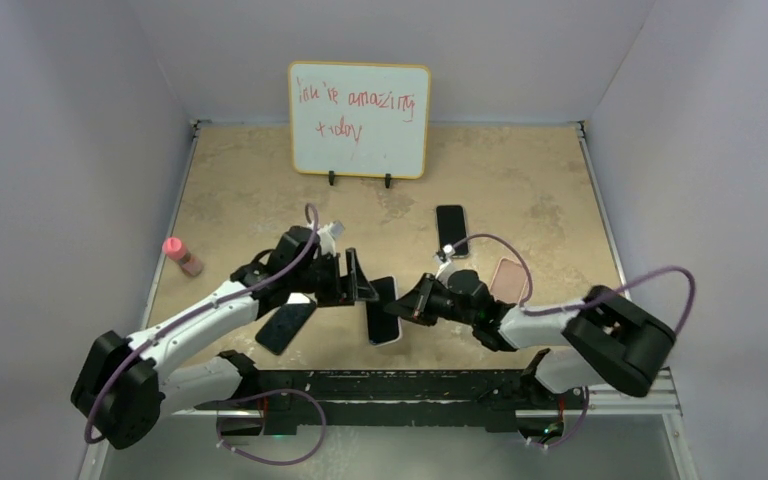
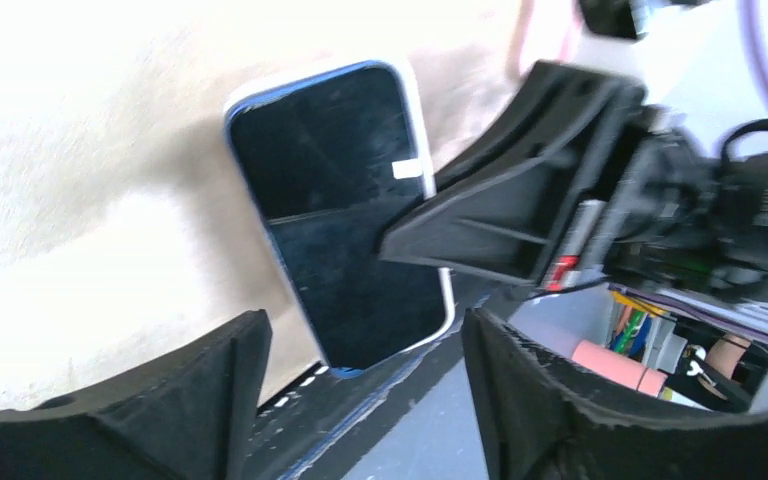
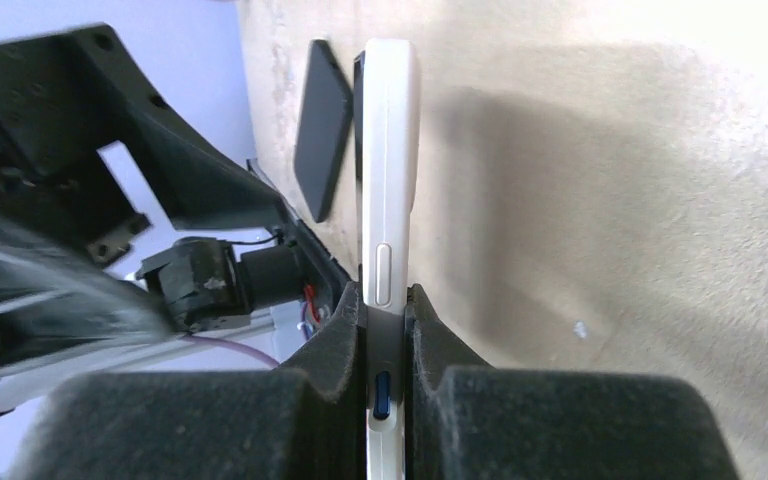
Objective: Put the phone into the phone case
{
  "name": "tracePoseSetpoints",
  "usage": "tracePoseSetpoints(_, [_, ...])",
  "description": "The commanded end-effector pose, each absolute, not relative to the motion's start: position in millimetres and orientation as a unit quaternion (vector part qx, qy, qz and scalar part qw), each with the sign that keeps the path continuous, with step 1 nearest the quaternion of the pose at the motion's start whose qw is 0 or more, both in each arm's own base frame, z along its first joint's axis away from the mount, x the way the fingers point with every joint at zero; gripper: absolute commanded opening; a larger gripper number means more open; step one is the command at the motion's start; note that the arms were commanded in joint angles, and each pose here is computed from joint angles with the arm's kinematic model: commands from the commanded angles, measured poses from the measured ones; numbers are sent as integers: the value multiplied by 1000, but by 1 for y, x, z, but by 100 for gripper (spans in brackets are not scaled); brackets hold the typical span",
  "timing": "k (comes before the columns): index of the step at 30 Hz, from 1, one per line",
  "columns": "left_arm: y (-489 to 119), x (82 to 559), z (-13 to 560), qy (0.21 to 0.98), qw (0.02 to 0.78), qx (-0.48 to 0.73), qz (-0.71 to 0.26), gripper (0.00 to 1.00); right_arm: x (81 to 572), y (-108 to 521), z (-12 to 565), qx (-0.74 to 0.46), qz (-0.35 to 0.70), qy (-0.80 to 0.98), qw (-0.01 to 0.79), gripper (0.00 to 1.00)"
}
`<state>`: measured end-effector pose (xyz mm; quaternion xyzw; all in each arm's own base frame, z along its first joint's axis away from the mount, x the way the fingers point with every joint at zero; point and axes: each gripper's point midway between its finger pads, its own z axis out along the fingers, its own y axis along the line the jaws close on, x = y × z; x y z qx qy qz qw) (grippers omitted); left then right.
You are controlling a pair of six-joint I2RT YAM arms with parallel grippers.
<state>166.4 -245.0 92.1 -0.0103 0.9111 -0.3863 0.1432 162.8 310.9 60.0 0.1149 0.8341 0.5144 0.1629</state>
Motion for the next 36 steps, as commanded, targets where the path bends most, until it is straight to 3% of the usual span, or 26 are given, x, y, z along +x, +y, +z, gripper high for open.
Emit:
tracePoseSetpoints(1, [-252, 184, 165, 883, 215, 45, -414, 76, 176, 310, 114, 68, 536, 810, 227, 0])
tracePoseSetpoints(8, [-259, 184, 227, 848, 256, 83, -456, 88, 176, 292, 176, 31, 555, 775, 299, 0])
tracePoseSetpoints(14, [-266, 178, 255, 824, 263, 105, -491, 92, 159, 289, 240, -12, 630, 700, 336, 0])
tracePoseSetpoints(22, [-277, 167, 298, 750, 298, 125, -577, 91, 133, 286, 298, -56, 713, 606, 349, 0])
tracePoseSetpoints(29, [-279, 162, 316, 718, 311, 128, -609, 91, 124, 284, 319, -74, 738, 574, 348, 0])
tracePoseSetpoints(36, [-278, 159, 335, 675, 333, 125, -647, 84, 109, 285, 332, -101, 770, 537, 330, 0])
